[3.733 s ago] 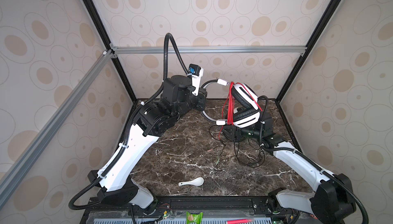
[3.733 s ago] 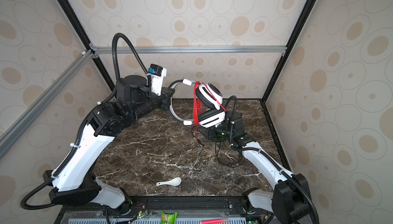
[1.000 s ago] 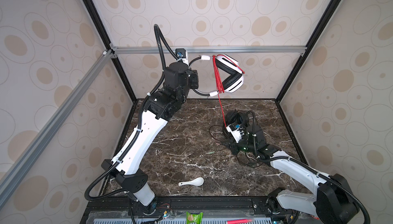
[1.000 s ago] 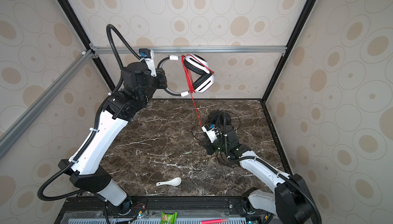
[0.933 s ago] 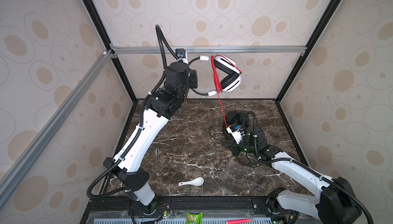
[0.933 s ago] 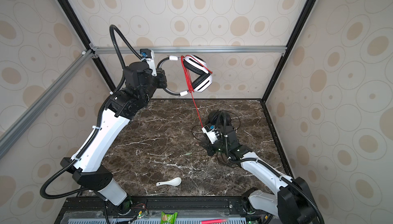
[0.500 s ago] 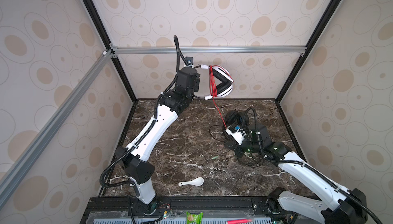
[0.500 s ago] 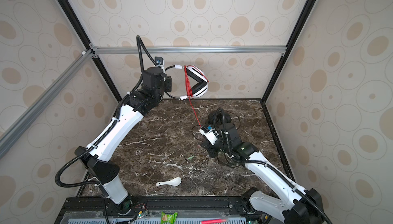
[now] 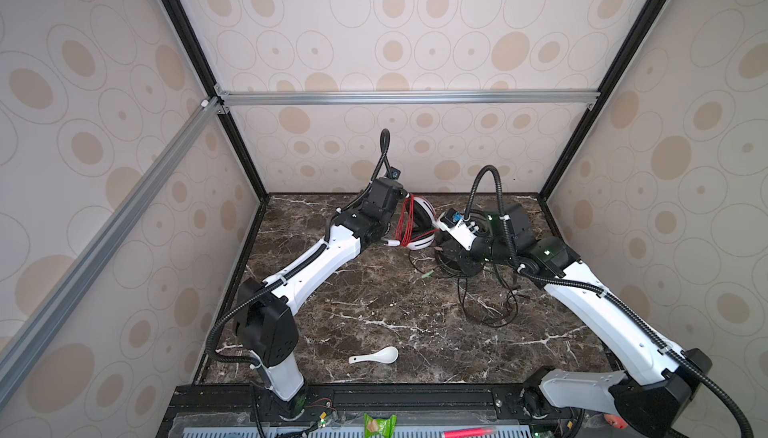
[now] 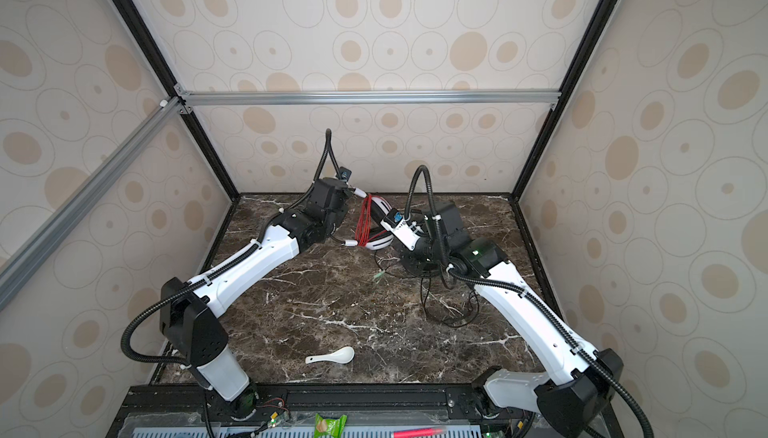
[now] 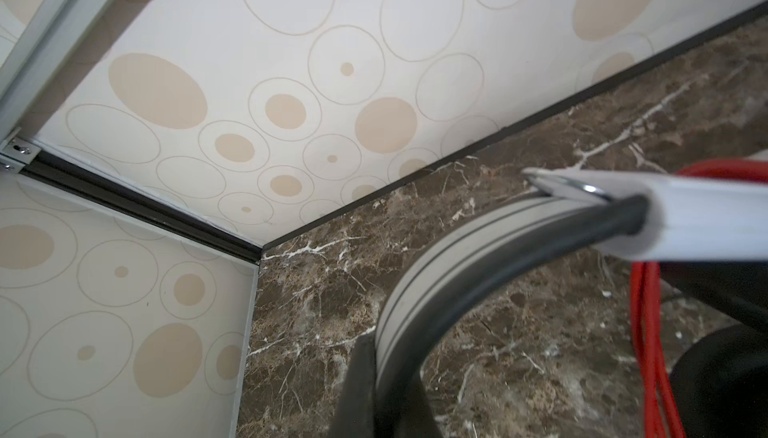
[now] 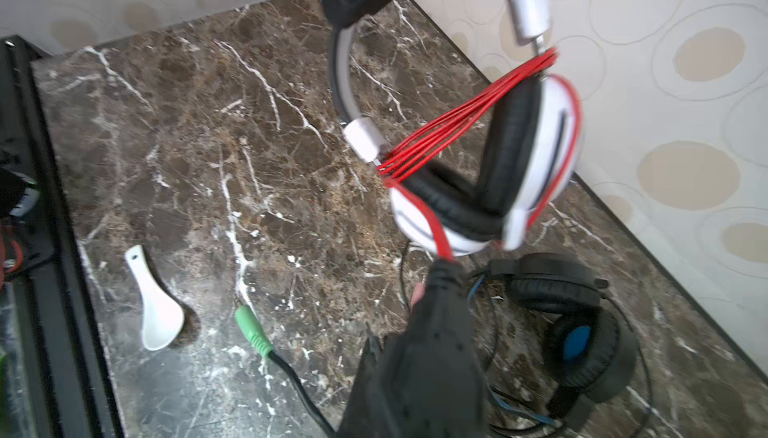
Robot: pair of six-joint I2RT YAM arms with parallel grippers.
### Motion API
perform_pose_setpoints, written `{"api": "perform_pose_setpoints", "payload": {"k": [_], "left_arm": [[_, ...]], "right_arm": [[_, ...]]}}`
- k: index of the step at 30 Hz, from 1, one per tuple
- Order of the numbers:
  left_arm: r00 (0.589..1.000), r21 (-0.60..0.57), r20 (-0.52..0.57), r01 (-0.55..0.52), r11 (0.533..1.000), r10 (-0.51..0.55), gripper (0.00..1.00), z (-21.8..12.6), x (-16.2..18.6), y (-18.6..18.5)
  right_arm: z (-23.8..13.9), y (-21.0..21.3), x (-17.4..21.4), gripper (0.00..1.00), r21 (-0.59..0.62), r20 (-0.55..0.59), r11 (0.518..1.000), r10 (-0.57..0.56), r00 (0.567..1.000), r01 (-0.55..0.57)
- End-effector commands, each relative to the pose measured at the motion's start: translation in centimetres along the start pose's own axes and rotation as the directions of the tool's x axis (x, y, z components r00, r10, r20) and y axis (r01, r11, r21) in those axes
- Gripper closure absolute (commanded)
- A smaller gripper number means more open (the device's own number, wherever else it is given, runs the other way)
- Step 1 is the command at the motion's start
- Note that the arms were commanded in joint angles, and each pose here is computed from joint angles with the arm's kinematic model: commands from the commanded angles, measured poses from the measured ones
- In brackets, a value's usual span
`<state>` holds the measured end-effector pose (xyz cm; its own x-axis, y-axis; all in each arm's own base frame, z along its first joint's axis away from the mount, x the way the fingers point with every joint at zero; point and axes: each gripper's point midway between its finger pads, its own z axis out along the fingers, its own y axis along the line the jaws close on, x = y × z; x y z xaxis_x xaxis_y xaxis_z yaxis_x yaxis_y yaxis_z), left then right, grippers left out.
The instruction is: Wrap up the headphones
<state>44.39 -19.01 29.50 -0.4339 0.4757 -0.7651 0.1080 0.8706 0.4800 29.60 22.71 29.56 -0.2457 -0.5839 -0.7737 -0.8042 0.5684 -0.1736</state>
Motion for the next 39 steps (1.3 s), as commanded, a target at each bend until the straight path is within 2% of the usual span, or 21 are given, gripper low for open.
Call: {"api": "perform_pose_setpoints", "payload": {"k": [1, 5, 8, 12, 18, 22, 26, 31, 39], "left_arm": [[0.993, 0.006, 0.104, 0.056, 0.998, -0.056, 1.0, -3.7, -2.3, 2.8], [0.997, 0.099, 0.081, -0.008, 0.995, 0.0, 1.0, -4.7, -0.6, 1.5], [0.997, 0.217, 0.061, -0.056, 0.975, 0.044, 1.0, -5.7, 0.6, -0.1], [0.996, 0.297, 0.036, -0.086, 0.951, 0.078, 1.0, -6.5, 2.5, -1.3], [0.995, 0.317, 0.01, -0.094, 0.944, 0.096, 1.0, -7.3, 4.5, -1.4], [0.993, 0.325, -0.011, -0.11, 0.939, 0.12, 1.0, -7.3, 5.6, -1.5], [0.994, 0.348, 0.011, -0.106, 0.932, 0.109, 1.0, -8.1, 5.5, -1.5], [0.993, 0.384, 0.025, -0.113, 0.916, 0.112, 1.0, -9.2, 5.4, -1.9], [0.986, 0.373, 0.004, -0.154, 0.915, 0.164, 1.0, -9.6, 6.6, -1.5]], "right_arm": [[-0.5, -1.8, -0.3, 1.0, 0.082, -0.07, 0.994, -0.066, 0.995, 0.071], [-0.5, -3.4, -1.4, 1.0, 0.135, -0.103, 0.987, -0.072, 0.992, 0.085], [-0.4, -4.4, -1.9, 1.0, 0.169, -0.142, 0.979, -0.09, 0.986, 0.113], [-0.3, -5.2, -3.0, 1.0, 0.196, -0.166, 0.969, -0.119, 0.979, 0.151], [0.8, -4.7, -4.0, 1.0, 0.224, -0.24, 0.934, -0.225, 0.944, 0.279], [1.2, -4.8, -4.9, 1.0, 0.228, -0.258, 0.925, -0.243, 0.935, 0.303], [1.9, -5.9, -5.5, 1.0, 0.264, -0.276, 0.909, -0.249, 0.928, 0.322], [2.7, -6.8, -7.1, 1.0, 0.289, -0.257, 0.913, -0.214, 0.942, 0.286], [2.0, -7.0, -10.0, 1.0, 0.3, -0.169, 0.927, -0.18, 0.969, 0.224]]}}
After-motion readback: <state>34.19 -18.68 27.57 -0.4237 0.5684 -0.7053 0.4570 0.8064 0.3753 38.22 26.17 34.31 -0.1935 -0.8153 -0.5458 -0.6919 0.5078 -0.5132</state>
